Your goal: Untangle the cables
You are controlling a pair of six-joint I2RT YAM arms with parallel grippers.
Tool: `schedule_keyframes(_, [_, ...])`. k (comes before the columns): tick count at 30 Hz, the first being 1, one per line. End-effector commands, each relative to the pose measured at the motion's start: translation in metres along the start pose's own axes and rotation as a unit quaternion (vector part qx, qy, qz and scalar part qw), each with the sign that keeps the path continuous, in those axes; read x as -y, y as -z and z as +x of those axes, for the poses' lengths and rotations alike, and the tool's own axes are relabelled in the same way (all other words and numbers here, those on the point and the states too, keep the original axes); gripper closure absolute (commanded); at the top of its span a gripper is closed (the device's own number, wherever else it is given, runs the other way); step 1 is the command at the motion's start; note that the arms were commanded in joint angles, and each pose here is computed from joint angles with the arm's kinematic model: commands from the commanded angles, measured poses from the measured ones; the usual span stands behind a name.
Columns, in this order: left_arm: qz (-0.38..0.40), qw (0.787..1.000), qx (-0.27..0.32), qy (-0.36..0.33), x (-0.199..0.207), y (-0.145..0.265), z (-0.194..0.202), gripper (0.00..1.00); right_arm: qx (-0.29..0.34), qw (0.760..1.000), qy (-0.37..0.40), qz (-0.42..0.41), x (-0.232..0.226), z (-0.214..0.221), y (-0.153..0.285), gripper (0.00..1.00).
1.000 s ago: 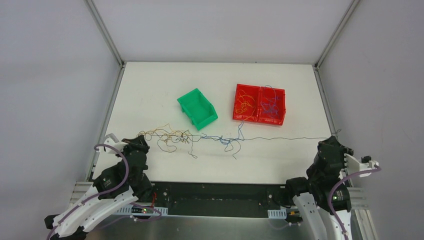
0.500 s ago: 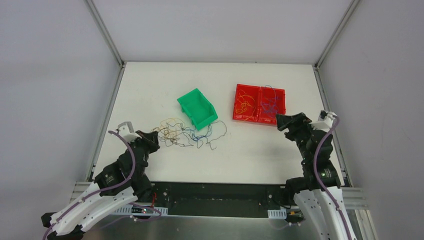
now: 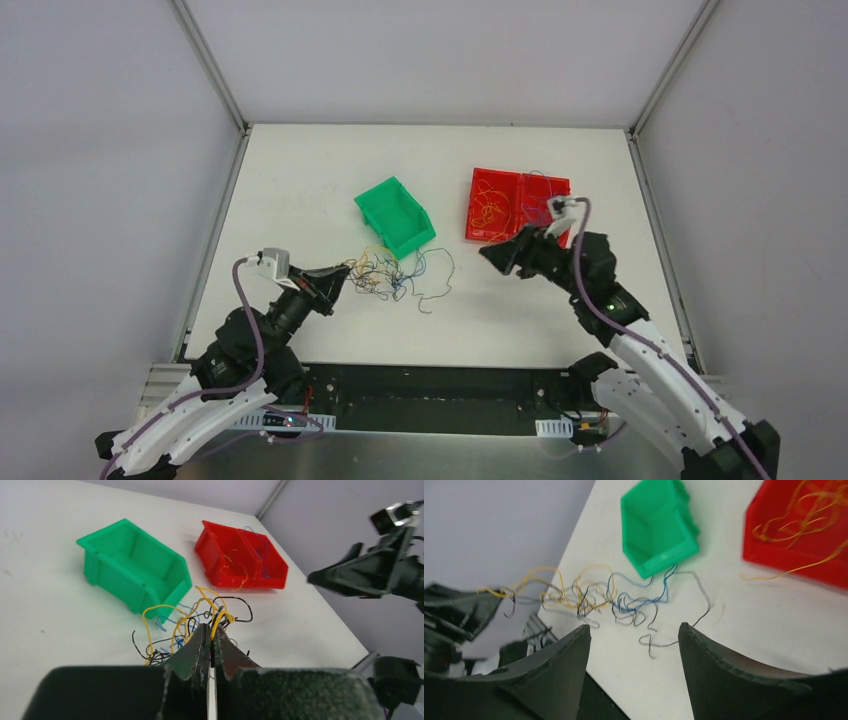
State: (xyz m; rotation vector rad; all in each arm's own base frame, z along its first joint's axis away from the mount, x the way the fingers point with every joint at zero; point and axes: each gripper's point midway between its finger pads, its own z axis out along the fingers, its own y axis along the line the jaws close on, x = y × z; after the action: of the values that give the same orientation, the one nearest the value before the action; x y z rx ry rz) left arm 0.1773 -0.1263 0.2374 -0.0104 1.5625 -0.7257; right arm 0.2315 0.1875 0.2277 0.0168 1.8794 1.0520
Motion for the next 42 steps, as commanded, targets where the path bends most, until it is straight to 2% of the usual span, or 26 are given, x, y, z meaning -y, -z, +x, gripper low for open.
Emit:
schedule_keyframes(1, [0.113,0.993,0.028,-0.016,0.04,0.006,-0.017,1.0,-0.056,0.989,0.109,-0.084,-0.053,0.027,-0.019,0.31])
schedule_keyframes(4, [0.166,0.986,0.026,-0.023,0.059,0.013,-0.02,1.0,-0.095,0.981,0.134,-0.101,-0.061,0.052,-0.032,0.31])
schedule_keyframes(8, [0.214,0.976,0.026,-0.025,0.078,0.017,-0.024,1.0,-0.118,0.975,0.141,-0.127,-0.065,0.07,-0.042,0.34])
schedule_keyframes(14, [0.203,0.977,0.057,-0.02,0.079,0.017,-0.046,1.0,-0.129,0.973,0.146,-0.124,-0.059,0.081,-0.05,0.34])
schedule_keyframes(19, [0.212,0.976,0.054,-0.013,0.092,0.01,-0.058,1.0,-0.14,0.978,0.141,-0.07,-0.039,0.085,-0.063,0.34])
schedule_keyframes(23, [0.212,0.976,0.046,-0.019,0.099,0.003,-0.061,1.0,-0.187,0.976,0.111,-0.025,-0.024,0.101,-0.077,0.34])
schedule_keyframes(29, [0.189,0.98,0.055,-0.034,0.094,-0.008,-0.063,1.0,-0.249,0.967,0.049,0.013,-0.01,0.131,-0.085,0.42])
schedule_keyframes(33, [0.179,0.981,0.056,-0.041,0.091,-0.013,-0.061,1.0,-0.264,0.963,0.015,0.052,0.004,0.144,-0.088,0.45])
schedule_keyframes(37, [0.18,0.981,0.05,-0.046,0.091,-0.015,-0.058,1.0,-0.283,0.956,-0.026,0.077,0.008,0.158,-0.085,0.43])
schedule_keyframes(42, [0.174,0.982,0.046,-0.052,0.089,-0.019,-0.053,1.0,-0.269,0.956,-0.026,0.117,0.014,0.163,-0.077,0.42])
